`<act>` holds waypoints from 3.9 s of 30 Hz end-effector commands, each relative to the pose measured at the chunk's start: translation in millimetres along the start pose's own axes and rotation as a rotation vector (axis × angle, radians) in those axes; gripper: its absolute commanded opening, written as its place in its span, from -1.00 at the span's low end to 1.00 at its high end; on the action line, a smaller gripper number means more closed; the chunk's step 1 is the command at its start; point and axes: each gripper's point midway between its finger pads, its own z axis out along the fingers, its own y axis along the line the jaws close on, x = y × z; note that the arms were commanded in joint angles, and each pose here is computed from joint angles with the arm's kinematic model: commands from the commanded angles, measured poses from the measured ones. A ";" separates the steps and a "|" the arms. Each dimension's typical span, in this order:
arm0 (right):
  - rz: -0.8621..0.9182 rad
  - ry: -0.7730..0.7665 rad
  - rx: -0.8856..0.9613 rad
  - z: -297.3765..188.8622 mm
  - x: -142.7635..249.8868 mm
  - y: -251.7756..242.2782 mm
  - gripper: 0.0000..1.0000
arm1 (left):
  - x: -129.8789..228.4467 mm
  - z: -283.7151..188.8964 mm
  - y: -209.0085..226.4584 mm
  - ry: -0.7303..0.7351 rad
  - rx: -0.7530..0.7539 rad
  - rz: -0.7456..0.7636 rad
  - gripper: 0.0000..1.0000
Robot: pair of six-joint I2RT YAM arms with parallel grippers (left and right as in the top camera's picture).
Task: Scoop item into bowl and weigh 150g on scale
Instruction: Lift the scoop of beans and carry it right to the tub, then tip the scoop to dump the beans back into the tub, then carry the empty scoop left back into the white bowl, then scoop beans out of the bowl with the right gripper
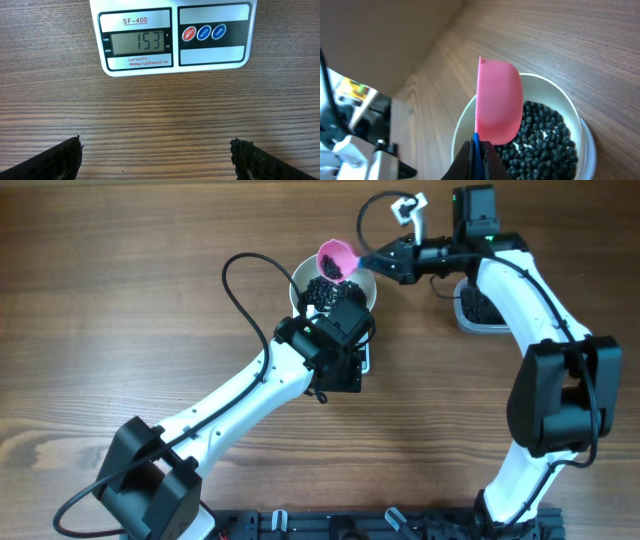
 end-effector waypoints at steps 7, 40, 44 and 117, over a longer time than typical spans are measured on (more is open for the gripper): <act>0.199 -0.056 -0.200 -14.5 -17.7 22.0 -0.91 | 1.5 3.5 2.0 -0.002 -0.023 -0.001 1.00; 0.469 -0.346 0.430 -312.7 79.9 -52.3 -0.91 | 1.5 3.5 2.0 -0.002 -0.023 -0.001 1.00; 0.318 -0.237 0.641 -315.9 68.3 -37.3 -0.91 | 1.5 3.5 2.0 -0.002 -0.023 0.000 1.00; -0.574 0.274 0.236 28.3 43.7 -40.1 -0.91 | 1.5 3.5 2.0 -0.002 -0.023 -0.001 1.00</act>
